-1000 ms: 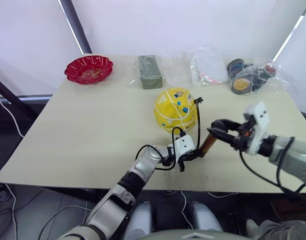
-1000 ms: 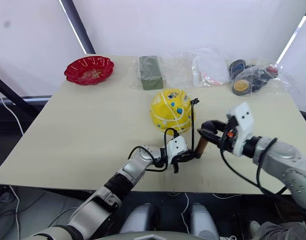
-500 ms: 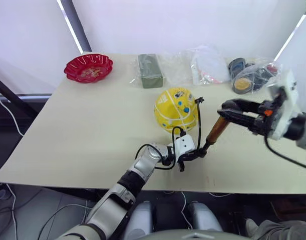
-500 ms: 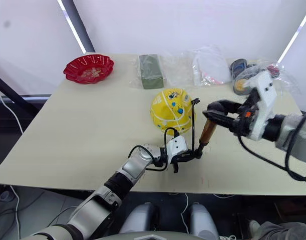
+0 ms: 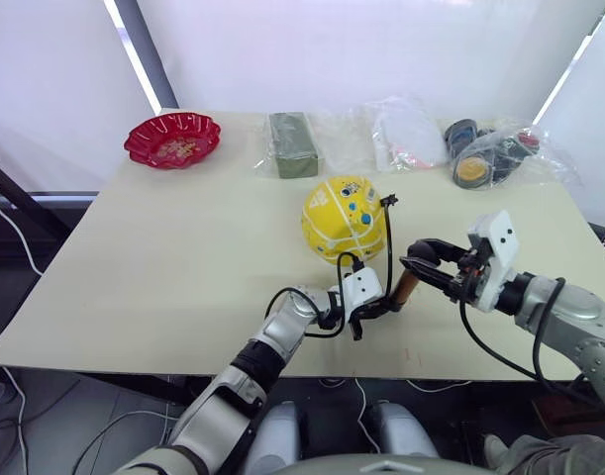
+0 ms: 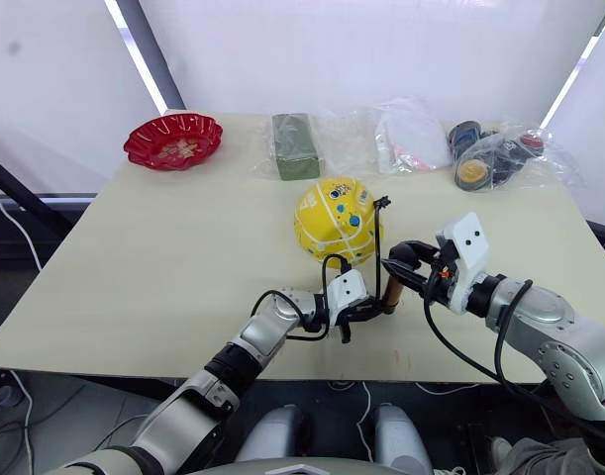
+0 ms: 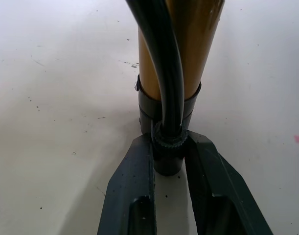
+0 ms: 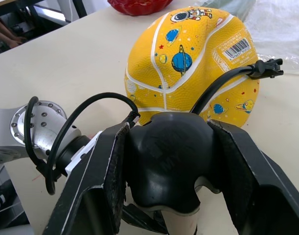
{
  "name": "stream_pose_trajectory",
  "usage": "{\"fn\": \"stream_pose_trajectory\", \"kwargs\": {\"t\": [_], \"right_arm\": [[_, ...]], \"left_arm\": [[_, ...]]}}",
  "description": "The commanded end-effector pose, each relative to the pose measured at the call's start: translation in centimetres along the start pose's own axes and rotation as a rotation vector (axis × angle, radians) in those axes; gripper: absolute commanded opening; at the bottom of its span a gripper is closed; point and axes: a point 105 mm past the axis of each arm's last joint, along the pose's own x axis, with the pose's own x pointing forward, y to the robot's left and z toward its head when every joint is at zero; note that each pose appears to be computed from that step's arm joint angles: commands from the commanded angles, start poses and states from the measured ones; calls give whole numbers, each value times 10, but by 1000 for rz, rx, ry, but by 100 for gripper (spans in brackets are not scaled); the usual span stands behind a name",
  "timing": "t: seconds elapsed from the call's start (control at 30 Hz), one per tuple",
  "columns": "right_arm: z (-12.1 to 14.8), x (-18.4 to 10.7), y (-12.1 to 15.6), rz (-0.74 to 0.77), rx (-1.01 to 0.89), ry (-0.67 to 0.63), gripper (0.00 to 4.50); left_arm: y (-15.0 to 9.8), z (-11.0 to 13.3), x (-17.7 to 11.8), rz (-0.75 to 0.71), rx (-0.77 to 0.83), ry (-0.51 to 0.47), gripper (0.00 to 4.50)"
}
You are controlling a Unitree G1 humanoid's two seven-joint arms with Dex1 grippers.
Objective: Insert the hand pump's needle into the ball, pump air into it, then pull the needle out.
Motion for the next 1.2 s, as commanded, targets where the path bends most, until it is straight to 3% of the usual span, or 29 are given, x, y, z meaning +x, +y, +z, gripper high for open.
{"fn": "stream_pose_trajectory", "kwargs": {"t": [0.03,0.2,0.37,0.47,0.8,0.9,1.0,1.2], "right_arm": [[40,-17,-10,-44,-68,-79,202],[106,-48,-4,-21,-127,-182,202],[133,-65,-5,-47,-132,-173,202],[117,-58,-6,-45,-98,-103,202],[-21,-9,-10,-49,167,136,201],[-40,-2,-7,-42,159,134,201],[-33,-1,-7,-31,106,58,201],[49,-24,-10,-19,-28,-177,201]], "left_arm": [[-12,-39,-5,-29,-79,120,36],[-13,-41,-5,-37,-83,122,36],[-14,-42,-6,-41,-82,124,36],[-14,-42,-6,-42,-82,124,36],[-17,-40,-4,-34,-87,118,36],[-17,-40,-4,-30,-87,117,36],[-17,-40,-4,-24,-88,117,36],[-18,-41,-5,-24,-87,115,36]]}}
